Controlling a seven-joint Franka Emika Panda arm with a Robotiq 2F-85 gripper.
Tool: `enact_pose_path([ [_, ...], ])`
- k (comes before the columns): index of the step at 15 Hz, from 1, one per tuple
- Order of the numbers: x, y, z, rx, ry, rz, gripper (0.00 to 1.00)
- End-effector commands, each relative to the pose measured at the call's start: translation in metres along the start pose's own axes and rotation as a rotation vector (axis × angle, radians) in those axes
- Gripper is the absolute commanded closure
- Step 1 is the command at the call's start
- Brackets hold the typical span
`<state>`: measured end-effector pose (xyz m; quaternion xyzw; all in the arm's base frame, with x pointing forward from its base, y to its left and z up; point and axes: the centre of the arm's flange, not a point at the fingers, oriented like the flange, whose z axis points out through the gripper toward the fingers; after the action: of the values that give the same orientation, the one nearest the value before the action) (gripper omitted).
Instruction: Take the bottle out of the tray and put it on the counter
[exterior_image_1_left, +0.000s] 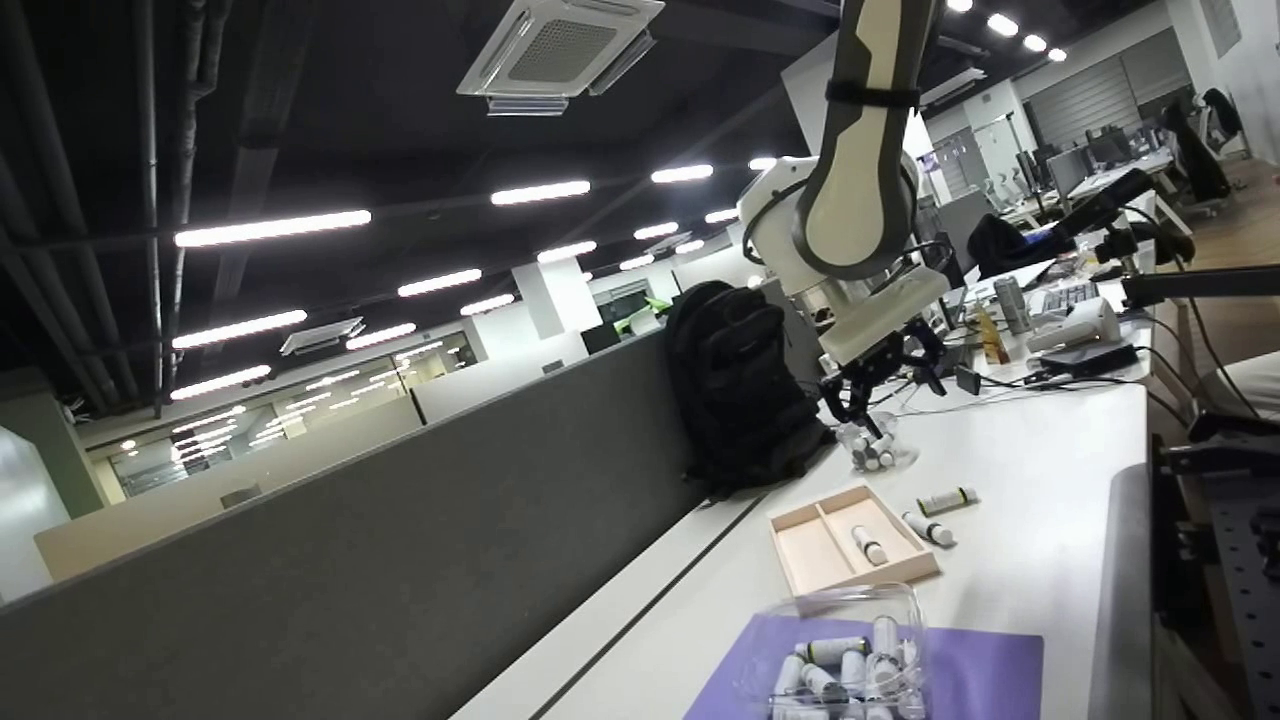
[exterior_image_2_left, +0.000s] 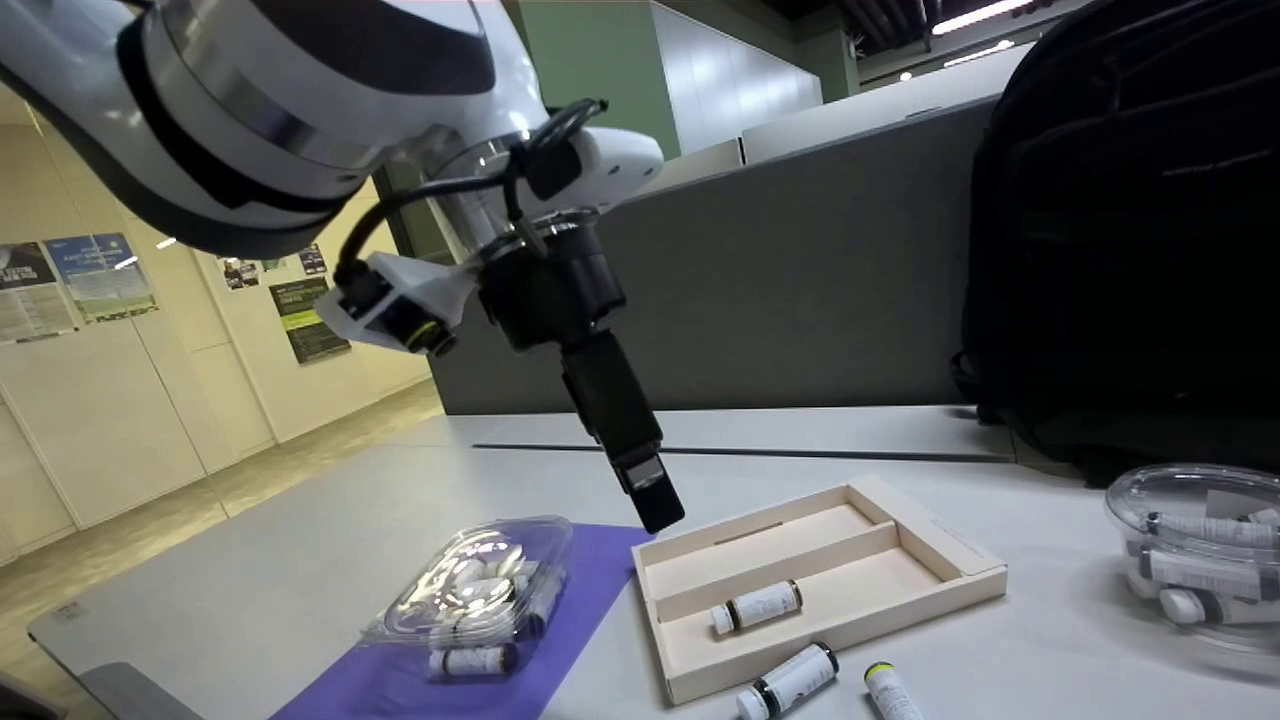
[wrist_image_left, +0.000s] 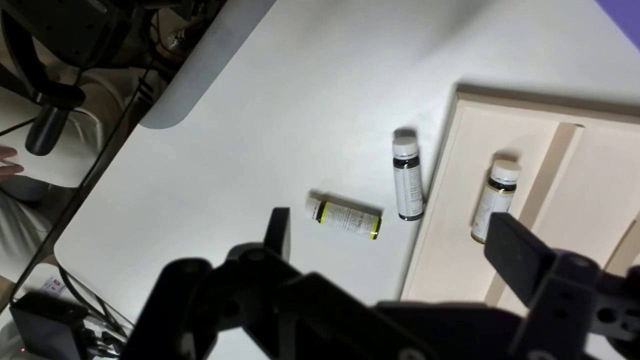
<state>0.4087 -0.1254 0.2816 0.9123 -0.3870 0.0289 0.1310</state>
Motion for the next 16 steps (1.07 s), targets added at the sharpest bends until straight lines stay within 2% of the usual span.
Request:
enact_pose_path([
  [1, -0.002, -0.004, -0.002, 0.002, 0.003, -0.009, 0.0],
  [4, 0.025, -0.006, 0.017, 0.119, -0.065, -0.108, 0.0],
  [6, 0.046, -0.002, 0.038, 0.231, -0.102, -0.15, 0.0],
  [8, 0.057, -0.003, 0.063, 0.29, -0.073, -0.209, 0.0],
  [10, 0.066, -0.008, 0.081, 0.307, -0.058, -0.263, 0.0],
  [11, 0.071, -0.009, 0.086, 0.289, -0.071, -0.266, 0.0],
  [12, 0.038, -0.011, 0.067, 0.283, -0.06, -0.239, 0.0],
  [15, 0.056, -0.007, 0.085, 0.278, -0.066, -0.262, 0.0],
  [16, 0.059, -0.008, 0.09, 0.254, -0.065, -0.228, 0.0],
])
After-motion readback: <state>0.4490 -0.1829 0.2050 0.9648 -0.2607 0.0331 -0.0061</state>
